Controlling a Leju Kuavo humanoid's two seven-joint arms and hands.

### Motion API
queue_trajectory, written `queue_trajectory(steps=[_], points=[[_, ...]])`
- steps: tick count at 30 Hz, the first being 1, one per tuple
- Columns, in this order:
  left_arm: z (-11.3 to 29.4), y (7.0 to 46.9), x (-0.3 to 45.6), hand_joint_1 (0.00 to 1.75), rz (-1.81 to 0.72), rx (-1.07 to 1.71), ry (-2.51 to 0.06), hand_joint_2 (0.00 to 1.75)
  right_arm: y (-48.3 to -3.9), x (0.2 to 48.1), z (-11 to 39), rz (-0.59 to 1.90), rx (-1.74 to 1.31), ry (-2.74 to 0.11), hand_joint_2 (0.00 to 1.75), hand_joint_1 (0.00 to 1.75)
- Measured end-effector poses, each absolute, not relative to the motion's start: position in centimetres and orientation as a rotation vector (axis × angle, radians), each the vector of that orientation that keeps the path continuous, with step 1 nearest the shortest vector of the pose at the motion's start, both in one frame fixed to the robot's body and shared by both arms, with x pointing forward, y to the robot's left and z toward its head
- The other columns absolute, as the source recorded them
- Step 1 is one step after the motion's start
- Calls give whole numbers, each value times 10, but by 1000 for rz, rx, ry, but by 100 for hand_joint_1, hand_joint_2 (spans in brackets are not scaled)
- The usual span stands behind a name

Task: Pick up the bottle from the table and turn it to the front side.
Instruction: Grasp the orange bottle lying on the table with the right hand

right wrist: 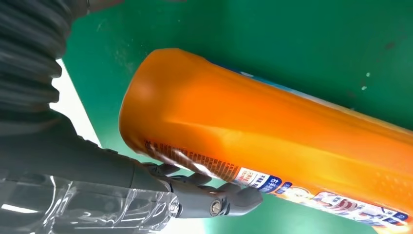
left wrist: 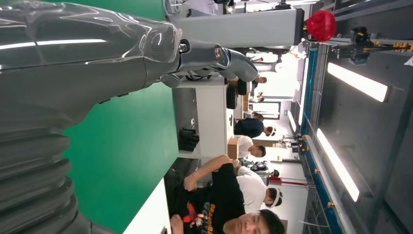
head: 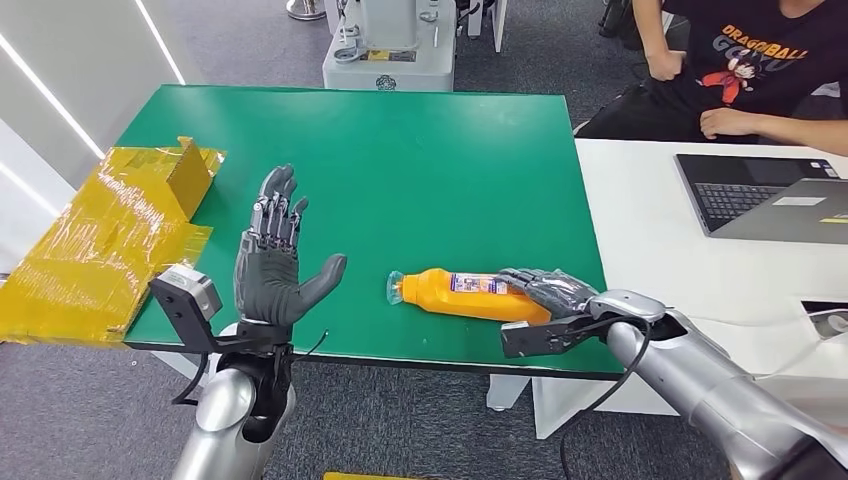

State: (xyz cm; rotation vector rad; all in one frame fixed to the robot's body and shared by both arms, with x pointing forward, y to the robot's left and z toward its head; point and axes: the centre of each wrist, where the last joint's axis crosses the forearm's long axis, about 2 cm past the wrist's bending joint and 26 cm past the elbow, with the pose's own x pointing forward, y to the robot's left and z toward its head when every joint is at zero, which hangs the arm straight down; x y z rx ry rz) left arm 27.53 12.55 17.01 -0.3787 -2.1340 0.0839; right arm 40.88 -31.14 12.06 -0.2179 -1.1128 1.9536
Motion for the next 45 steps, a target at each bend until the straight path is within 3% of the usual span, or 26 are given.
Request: queue_trajectory(steps=[10,24,45], points=[[164,126,278,0,70,-374,-2114,175,-310,412,119,2066,-505,-1060,175,0],[160,126,277,0,66,-357,-2120,175,-301,426,136,2054,-591,-1125,175,0],[159,126,276,0,62,-343,-2125,175,-260,443,165,1913,-416,-1334,175,0]])
